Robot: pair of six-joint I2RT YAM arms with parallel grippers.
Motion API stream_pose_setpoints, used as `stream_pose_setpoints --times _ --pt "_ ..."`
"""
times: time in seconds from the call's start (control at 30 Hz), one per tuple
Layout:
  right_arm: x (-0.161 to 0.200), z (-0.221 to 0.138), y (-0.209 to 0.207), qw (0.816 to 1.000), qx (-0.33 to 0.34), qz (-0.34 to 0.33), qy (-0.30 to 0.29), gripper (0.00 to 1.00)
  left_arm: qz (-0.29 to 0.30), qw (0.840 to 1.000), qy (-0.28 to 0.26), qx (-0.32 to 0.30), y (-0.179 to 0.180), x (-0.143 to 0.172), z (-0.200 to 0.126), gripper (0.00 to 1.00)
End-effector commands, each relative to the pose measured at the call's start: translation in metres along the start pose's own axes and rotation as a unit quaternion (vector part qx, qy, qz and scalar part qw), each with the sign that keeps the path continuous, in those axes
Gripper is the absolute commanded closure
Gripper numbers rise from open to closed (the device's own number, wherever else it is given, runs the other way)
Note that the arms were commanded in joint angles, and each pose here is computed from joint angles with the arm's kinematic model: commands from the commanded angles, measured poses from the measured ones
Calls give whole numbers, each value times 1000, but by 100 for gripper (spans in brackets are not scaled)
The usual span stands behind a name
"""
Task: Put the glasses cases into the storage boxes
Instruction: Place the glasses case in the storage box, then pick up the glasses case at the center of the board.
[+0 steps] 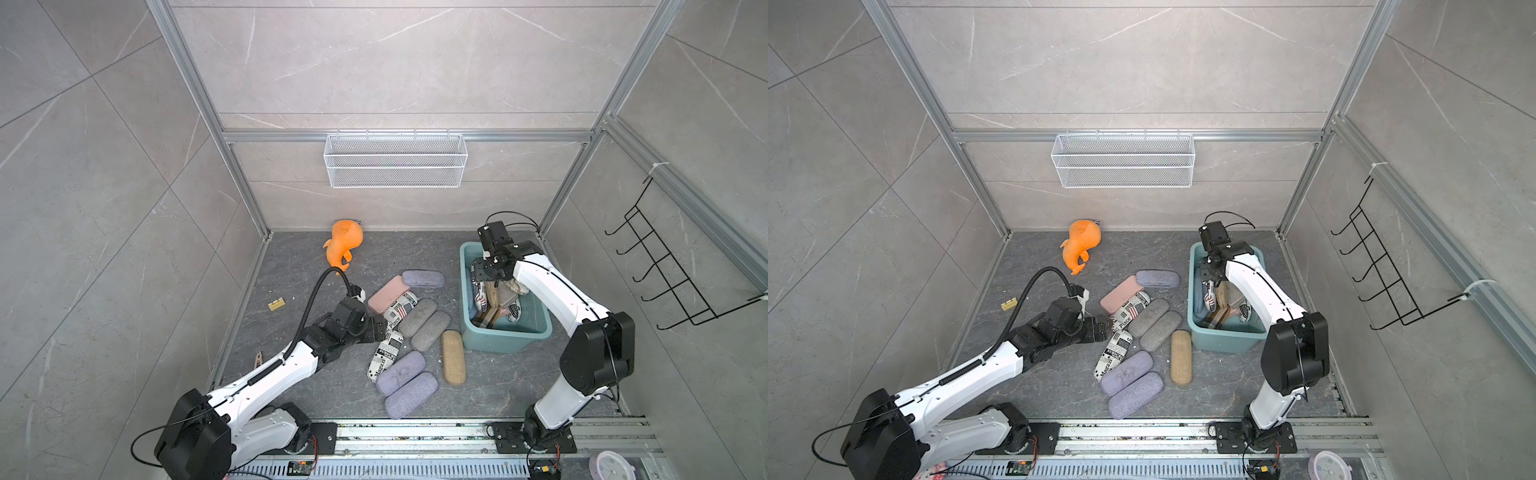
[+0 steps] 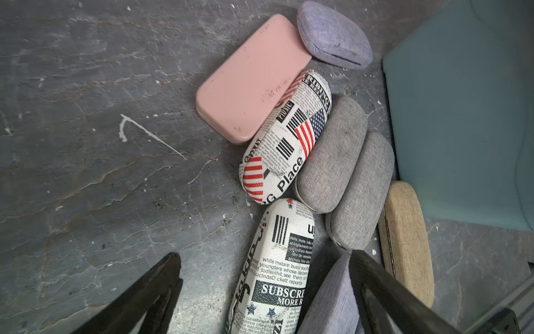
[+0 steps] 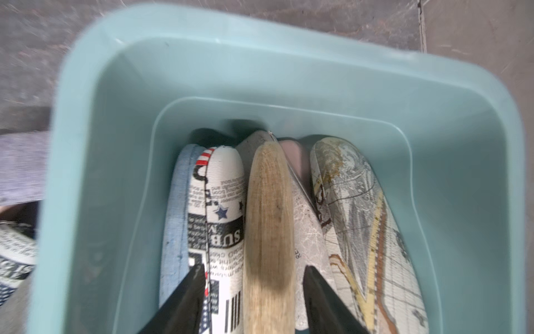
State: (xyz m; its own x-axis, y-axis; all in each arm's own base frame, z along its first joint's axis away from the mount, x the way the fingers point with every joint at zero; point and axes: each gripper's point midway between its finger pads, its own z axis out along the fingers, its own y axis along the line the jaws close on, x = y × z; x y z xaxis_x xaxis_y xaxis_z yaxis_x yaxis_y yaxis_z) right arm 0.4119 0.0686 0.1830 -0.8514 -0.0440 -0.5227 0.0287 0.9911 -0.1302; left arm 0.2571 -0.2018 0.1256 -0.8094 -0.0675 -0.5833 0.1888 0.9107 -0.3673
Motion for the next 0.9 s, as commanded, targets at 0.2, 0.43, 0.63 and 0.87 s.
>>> stream_pose_setpoints --times 0.2,0.43,0.63,0.87 --pt "4 -61 15 991 -109 48 -68 43 54 995 82 -13 -7 18 10 16" --pt "5 -80 25 983 -152 50 -87 41 157 970 177 -54 -26 59 24 19" --pt "9 -87 32 978 -179 52 -94 39 151 964 189 -111 -11 68 42 19" --pt "18 -92 35 975 -191 52 -98 35 157 959 215 -99 -13 83 63 19"
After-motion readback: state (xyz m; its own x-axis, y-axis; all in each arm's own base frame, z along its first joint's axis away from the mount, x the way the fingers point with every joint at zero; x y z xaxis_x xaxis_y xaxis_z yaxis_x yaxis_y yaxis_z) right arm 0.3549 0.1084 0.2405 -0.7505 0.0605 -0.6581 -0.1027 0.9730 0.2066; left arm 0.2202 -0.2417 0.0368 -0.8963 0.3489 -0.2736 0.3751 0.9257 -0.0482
